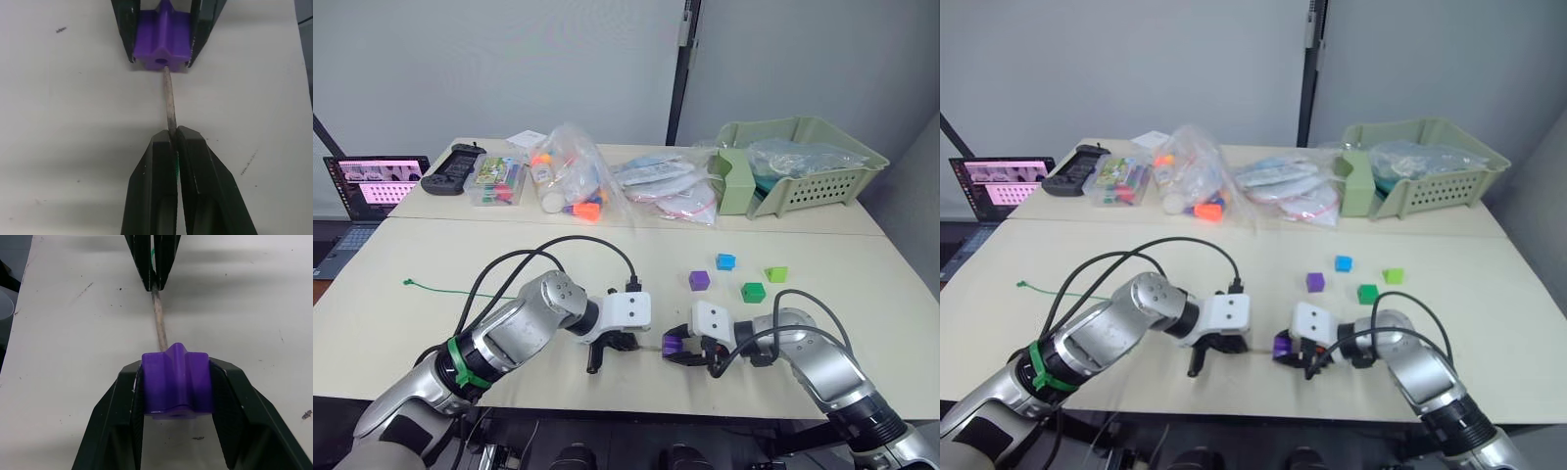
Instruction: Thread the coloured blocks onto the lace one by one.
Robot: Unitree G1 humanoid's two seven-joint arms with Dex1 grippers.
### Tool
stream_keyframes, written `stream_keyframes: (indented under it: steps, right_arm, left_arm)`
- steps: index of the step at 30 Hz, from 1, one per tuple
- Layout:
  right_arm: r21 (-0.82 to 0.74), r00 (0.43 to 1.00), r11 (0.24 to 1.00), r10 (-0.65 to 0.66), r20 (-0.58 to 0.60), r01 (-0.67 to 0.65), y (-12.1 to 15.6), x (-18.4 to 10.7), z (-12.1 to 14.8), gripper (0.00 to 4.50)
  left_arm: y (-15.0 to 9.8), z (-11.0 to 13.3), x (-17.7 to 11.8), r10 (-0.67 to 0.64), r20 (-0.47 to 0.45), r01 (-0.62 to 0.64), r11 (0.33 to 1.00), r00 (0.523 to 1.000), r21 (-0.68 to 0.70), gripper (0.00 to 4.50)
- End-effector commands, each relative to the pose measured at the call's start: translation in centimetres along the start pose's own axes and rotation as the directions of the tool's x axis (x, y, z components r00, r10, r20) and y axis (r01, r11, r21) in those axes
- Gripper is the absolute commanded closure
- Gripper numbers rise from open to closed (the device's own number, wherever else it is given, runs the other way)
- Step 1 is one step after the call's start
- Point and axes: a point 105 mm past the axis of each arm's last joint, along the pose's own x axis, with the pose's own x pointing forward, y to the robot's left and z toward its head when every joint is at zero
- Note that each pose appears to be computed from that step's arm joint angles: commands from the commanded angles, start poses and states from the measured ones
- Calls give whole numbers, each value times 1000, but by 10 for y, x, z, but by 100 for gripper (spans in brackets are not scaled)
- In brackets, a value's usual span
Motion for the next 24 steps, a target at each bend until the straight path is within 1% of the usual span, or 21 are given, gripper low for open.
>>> stream_keyframes:
  steps: [1,15,24]
  right_arm:
    - [-13,999,999,37,-15,-37,8,6,-1,312]
    - [-7,999,999,40,-1,-40,10,10,4,312]
    - [1,999,999,35,2,-35,11,12,7,312]
  left_arm:
    - [3,12,-5,15,12,-16,999,1000,43,450]
    - [2,15,-4,-7,11,6,999,1000,53,450]
    - [0,27,18,-38,61,35,998,997,60,450]
